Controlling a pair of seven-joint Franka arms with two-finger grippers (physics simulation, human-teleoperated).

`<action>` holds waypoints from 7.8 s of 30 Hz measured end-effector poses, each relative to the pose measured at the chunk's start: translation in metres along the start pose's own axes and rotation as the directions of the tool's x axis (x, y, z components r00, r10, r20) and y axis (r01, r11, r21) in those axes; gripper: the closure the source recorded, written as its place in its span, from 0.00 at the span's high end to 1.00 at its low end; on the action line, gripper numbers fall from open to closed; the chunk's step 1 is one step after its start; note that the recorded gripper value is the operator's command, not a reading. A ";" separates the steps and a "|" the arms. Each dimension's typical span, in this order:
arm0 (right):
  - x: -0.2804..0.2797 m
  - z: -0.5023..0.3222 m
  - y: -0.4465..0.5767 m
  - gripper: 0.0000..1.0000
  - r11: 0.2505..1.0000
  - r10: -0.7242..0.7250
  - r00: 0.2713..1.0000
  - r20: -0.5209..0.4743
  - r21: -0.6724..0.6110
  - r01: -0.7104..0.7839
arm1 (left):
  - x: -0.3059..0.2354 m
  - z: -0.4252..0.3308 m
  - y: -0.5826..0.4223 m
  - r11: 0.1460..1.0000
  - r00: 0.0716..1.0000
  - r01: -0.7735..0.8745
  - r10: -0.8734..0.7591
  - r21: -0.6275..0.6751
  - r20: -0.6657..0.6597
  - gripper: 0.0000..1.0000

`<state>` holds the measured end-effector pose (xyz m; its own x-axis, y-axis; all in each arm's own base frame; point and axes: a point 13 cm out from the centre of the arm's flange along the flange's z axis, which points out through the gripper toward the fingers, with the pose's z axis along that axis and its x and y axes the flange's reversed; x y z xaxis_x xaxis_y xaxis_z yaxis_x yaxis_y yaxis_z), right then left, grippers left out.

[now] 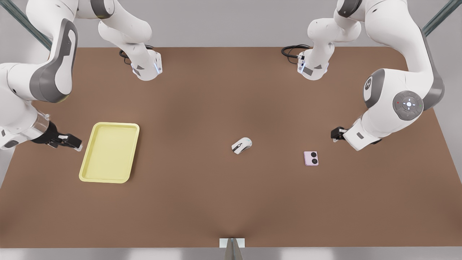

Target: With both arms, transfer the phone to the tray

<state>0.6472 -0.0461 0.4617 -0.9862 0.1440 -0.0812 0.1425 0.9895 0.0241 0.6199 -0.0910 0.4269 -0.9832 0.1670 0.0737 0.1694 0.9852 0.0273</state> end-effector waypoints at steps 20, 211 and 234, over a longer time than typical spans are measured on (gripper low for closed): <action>-0.011 -0.005 0.003 1.00 1.000 0.011 0.999 0.047 -0.006 -0.011 | -0.006 0.312 -0.030 0.975 0.975 0.221 -0.221 0.023 -0.010 1.00; 0.195 0.425 0.373 0.78 0.962 0.274 0.951 -0.142 0.060 -0.268 | -0.028 0.038 -0.029 0.983 0.982 0.183 -0.184 -0.034 -0.045 1.00; 0.141 0.355 0.025 0.78 0.869 0.493 0.855 -0.162 0.131 -0.477 | -0.028 0.041 -0.030 0.982 0.981 0.188 -0.189 -0.030 -0.052 1.00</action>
<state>0.5416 0.0027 0.0967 -0.7861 0.6092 0.1041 0.6051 0.7930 -0.0711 0.6398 -0.1235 0.3834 -0.9926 -0.0249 0.1187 -0.0166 0.9974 0.0707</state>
